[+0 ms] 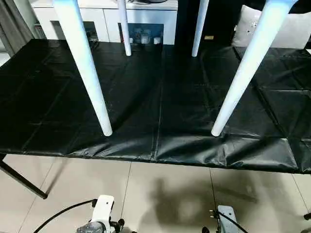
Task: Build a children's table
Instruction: Flip table
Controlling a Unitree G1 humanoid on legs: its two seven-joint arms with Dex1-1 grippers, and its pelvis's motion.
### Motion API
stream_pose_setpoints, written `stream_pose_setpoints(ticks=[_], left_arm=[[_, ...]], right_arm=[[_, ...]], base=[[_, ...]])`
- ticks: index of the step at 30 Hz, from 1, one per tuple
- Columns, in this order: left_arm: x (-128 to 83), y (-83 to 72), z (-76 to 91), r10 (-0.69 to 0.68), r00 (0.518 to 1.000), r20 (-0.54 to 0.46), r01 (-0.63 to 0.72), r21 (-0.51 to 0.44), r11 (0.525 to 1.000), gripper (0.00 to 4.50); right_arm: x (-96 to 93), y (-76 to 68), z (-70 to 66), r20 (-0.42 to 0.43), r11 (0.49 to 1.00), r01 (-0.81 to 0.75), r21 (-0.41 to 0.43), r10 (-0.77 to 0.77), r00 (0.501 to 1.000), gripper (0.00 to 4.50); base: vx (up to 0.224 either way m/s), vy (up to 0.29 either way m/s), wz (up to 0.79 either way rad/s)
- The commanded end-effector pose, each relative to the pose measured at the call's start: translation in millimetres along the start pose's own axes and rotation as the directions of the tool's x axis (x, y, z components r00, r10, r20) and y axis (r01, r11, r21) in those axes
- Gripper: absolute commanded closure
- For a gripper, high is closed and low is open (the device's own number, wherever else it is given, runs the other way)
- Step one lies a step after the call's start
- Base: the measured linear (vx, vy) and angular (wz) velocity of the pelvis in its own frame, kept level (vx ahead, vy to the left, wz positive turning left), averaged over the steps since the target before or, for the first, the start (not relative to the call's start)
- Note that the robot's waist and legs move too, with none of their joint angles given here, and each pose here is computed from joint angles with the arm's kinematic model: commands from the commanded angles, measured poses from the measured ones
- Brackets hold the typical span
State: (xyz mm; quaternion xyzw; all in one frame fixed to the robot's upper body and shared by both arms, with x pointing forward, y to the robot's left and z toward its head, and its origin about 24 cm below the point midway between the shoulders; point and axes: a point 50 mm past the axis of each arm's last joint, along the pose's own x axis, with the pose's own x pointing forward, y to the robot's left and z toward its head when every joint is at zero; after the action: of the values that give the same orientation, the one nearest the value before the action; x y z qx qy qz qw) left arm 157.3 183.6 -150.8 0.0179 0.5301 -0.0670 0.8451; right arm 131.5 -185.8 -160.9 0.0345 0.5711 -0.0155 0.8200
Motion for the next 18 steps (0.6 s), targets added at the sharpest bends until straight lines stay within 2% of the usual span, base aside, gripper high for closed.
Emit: stream_pose_setpoints(ticks=[1, 18], left_arm=[[0.1, 0.6, 0.5, 0.009, 1.0, -0.001, -0.009, 0.001, 1.0, 0.02], [0.1, 0.6, 0.5, 0.009, 1.0, -0.001, -0.009, 0.001, 1.0, 0.02]], right_arm=[[0.3, 1.3, 0.6, -0.002, 1.0, 0.001, 0.002, -0.001, 1.0, 0.0], [0.3, 1.3, 0.6, -0.002, 1.0, 0.001, 0.002, -0.001, 1.0, 0.0]], base=[[0.0, 0.0, 0.0], [0.0, 0.0, 0.0]])
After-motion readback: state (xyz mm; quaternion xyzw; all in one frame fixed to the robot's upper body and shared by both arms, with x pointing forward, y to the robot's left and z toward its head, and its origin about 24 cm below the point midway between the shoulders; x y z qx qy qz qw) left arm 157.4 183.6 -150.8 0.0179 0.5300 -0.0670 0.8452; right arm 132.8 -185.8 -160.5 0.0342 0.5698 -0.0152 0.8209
